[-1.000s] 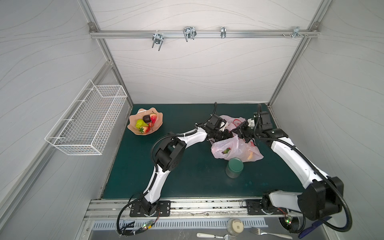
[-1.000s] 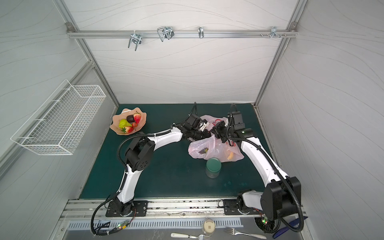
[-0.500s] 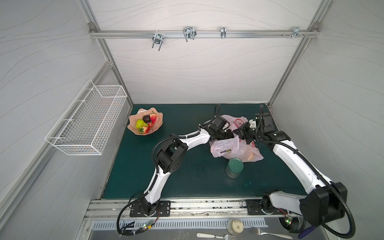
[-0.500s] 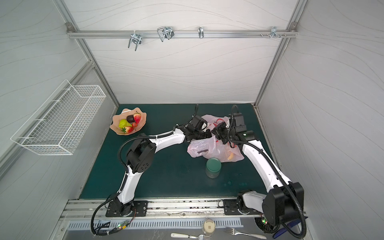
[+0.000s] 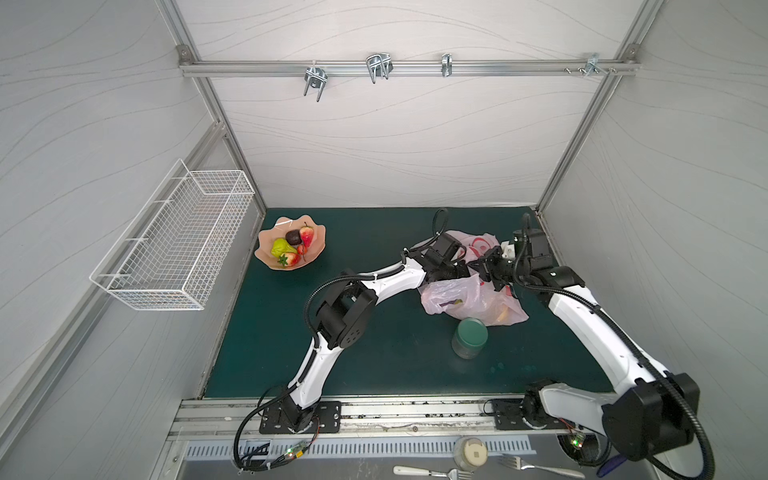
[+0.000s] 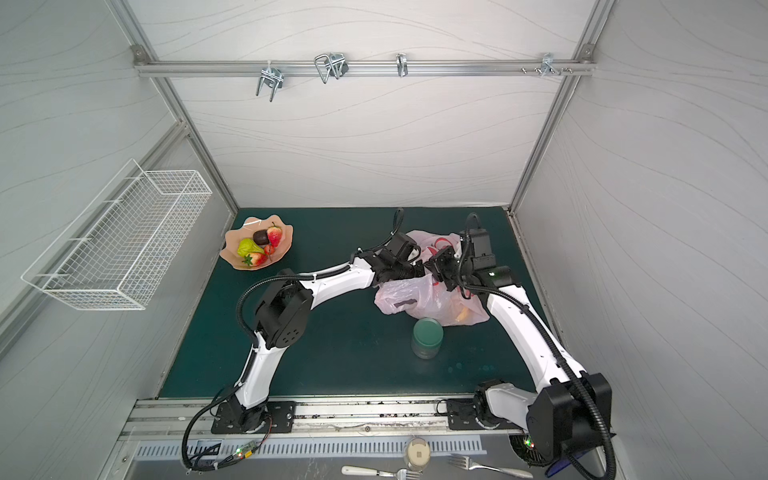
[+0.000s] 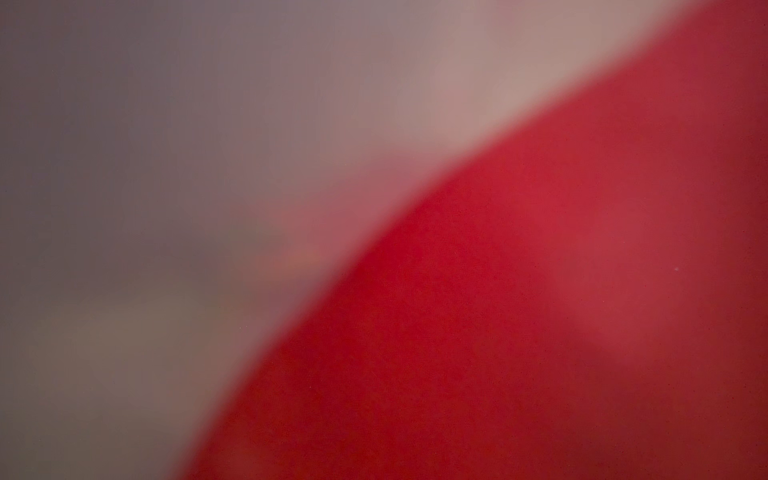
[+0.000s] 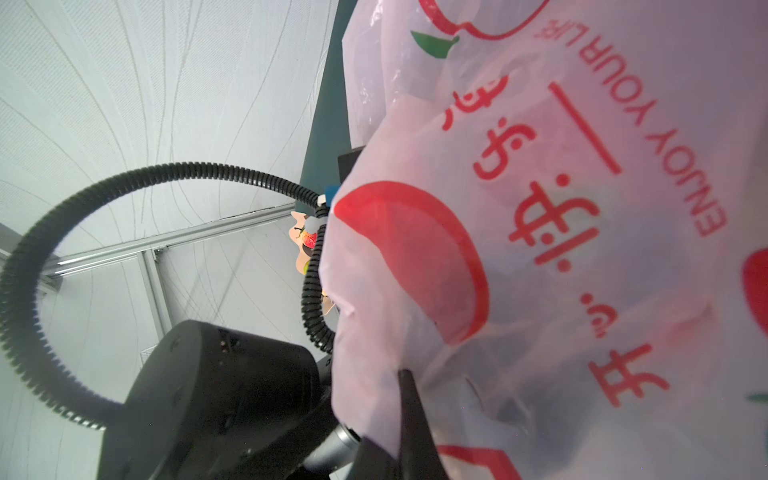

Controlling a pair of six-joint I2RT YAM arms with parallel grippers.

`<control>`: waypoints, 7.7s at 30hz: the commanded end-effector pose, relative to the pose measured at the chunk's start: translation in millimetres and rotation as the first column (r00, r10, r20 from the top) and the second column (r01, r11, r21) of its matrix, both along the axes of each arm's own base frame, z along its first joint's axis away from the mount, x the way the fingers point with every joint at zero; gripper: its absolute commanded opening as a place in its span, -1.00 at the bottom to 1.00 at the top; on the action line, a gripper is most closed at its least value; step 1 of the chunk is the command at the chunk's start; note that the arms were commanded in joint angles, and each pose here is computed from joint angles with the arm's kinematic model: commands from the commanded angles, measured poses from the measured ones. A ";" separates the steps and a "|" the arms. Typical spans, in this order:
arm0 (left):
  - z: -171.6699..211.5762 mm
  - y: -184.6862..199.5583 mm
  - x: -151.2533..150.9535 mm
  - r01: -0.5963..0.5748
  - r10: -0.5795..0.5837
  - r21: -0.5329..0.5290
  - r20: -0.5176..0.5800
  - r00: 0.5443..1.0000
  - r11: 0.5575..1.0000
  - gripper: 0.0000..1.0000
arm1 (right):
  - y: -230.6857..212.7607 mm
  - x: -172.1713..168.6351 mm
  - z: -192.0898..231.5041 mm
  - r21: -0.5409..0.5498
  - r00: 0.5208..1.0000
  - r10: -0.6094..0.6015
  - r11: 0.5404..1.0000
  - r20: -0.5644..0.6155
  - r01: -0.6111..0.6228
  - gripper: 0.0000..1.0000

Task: Place the fruits into the plastic bag
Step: 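Open the left gripper to release the dragon fruit inside the bag, then withdraw the left gripper from the bag and move it over the bowl, then lower the left gripper and close it on the yellow-red peach, then lift the peach and carry it with the left gripper to the bag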

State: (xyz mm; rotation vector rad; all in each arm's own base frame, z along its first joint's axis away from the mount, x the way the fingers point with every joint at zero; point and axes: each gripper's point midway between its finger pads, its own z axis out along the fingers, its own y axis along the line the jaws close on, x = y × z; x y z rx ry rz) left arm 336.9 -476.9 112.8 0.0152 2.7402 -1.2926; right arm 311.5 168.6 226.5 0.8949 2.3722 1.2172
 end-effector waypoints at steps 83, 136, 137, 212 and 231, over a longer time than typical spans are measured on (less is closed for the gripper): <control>71.0 467.4 84.4 -0.362 0.214 0.748 0.292 0.932 0.557 0.75 | -19.0 4.3 4.6 0.054 0.998 -0.064 0.997 0.026 0.063 -1.00; -31.0 571.9 261.9 -0.529 0.287 0.690 0.445 0.848 0.493 0.44 | -28.6 10.7 -19.9 -0.005 0.995 -0.084 0.997 -0.050 0.083 -1.00; -33.1 574.0 262.0 -0.530 0.295 0.686 0.441 0.848 0.499 0.42 | -28.6 10.2 -19.9 -0.006 0.995 -0.083 0.997 -0.050 0.083 -1.00; 111.9 455.8 156.2 -0.467 0.248 0.320 0.537 0.806 0.824 -0.37 | -22.6 -1.6 7.5 -0.014 0.998 -0.057 0.998 0.013 0.057 -1.00; 112.6 260.1 3.3 0.094 -0.105 0.048 0.469 0.877 0.994 -0.58 | -17.7 -2.3 11.9 0.010 1.000 -0.026 1.000 0.017 0.026 -1.00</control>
